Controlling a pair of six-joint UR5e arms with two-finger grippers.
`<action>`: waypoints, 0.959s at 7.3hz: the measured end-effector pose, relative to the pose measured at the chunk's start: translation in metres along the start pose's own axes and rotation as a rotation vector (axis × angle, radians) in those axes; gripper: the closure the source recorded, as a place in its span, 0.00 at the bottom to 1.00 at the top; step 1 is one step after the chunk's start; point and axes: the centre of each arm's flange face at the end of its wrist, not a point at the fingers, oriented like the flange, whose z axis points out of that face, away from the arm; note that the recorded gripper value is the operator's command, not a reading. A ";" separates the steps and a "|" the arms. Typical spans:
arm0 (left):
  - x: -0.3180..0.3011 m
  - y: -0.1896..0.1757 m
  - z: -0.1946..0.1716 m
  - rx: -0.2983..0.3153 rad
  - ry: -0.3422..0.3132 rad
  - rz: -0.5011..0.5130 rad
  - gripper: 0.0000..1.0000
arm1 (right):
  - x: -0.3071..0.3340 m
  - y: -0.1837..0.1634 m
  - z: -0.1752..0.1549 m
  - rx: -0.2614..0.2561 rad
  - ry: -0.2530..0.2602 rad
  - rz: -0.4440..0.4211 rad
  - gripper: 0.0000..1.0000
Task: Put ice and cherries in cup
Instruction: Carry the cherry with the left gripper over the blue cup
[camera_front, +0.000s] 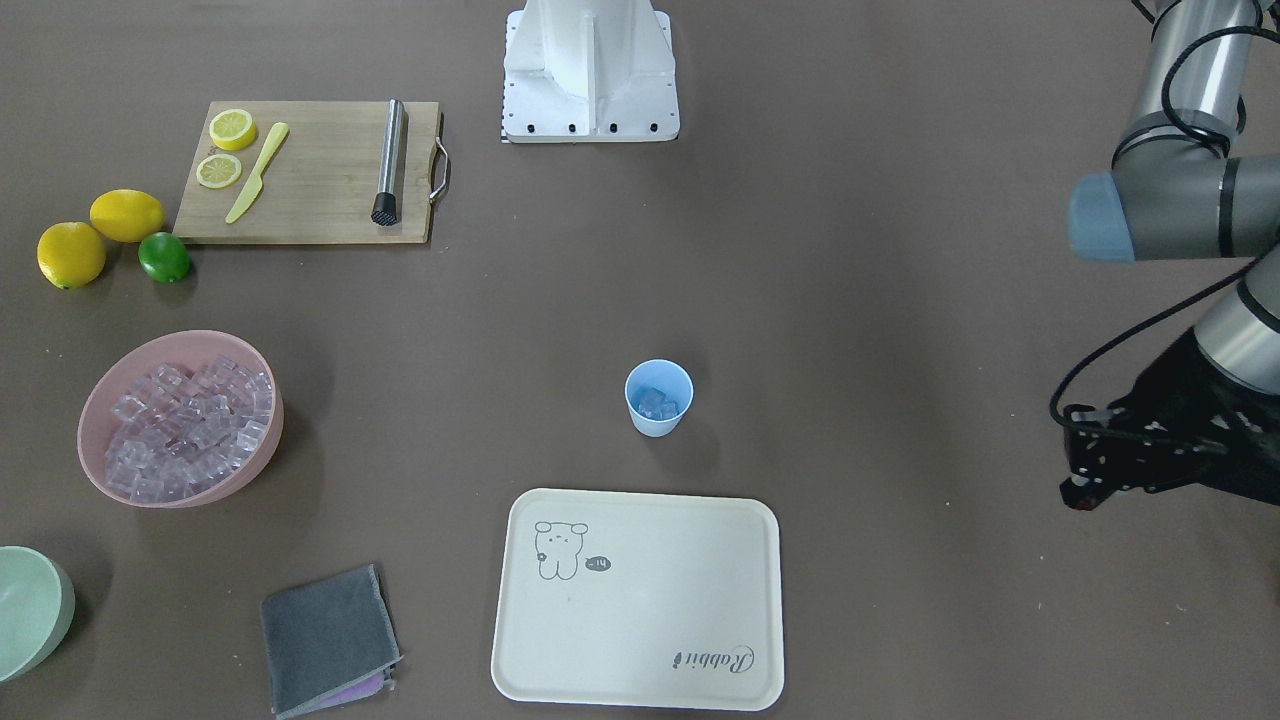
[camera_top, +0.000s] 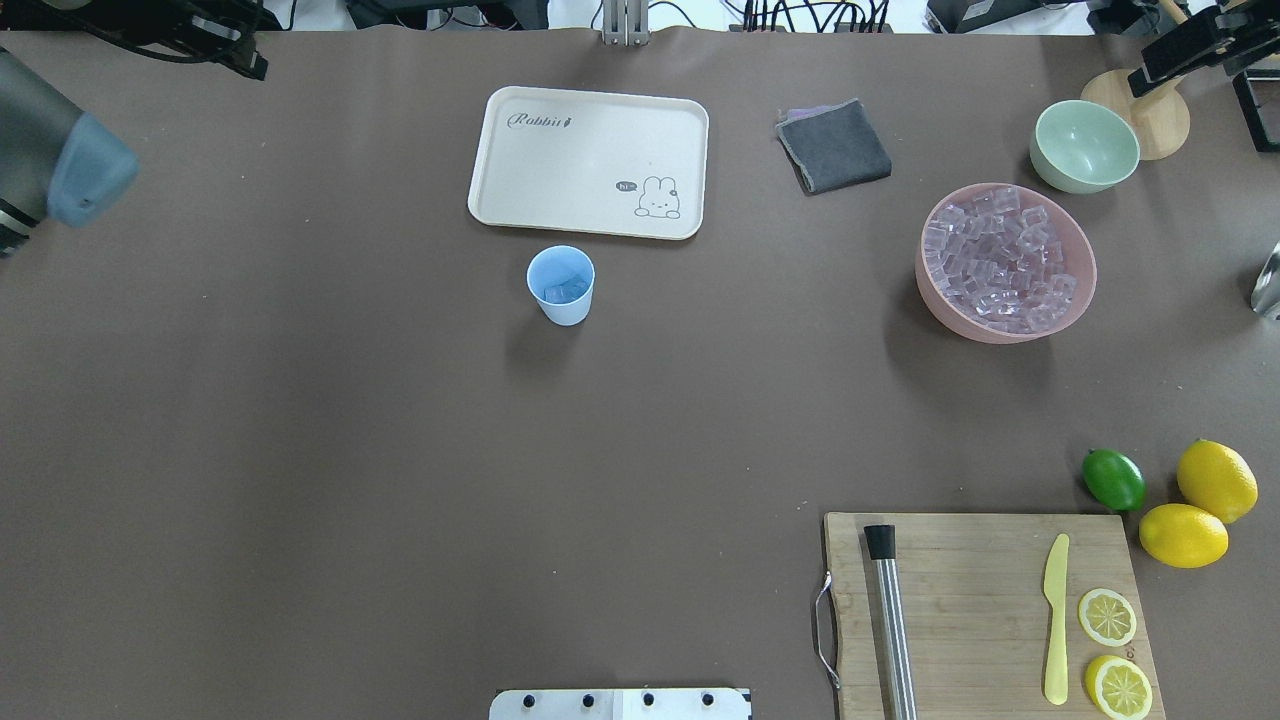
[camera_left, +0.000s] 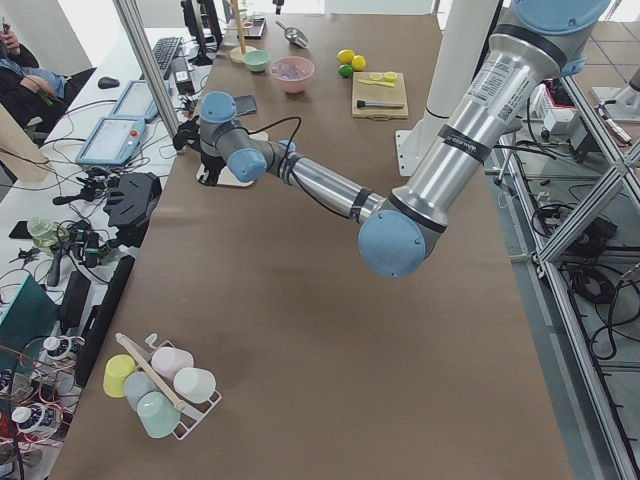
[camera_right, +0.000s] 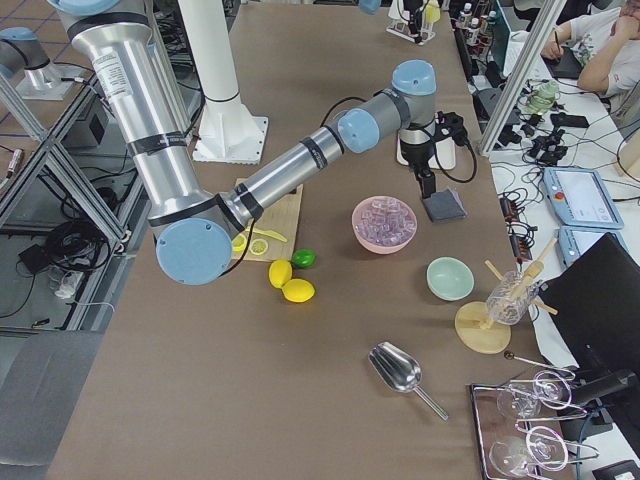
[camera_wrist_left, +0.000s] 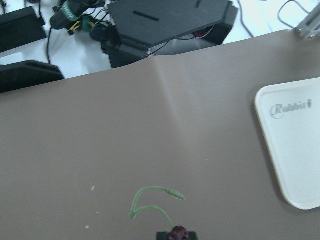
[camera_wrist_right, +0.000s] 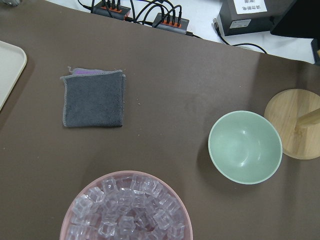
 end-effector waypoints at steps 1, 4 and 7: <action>0.036 0.006 0.011 0.023 0.060 0.029 1.00 | -0.001 0.000 0.001 -0.002 -0.001 0.000 0.00; 0.162 0.055 0.078 0.113 0.170 0.057 1.00 | -0.004 0.001 0.005 -0.009 -0.004 0.002 0.00; 0.268 0.117 0.124 0.204 0.231 0.060 1.00 | 0.000 0.007 0.011 -0.021 0.004 0.011 0.00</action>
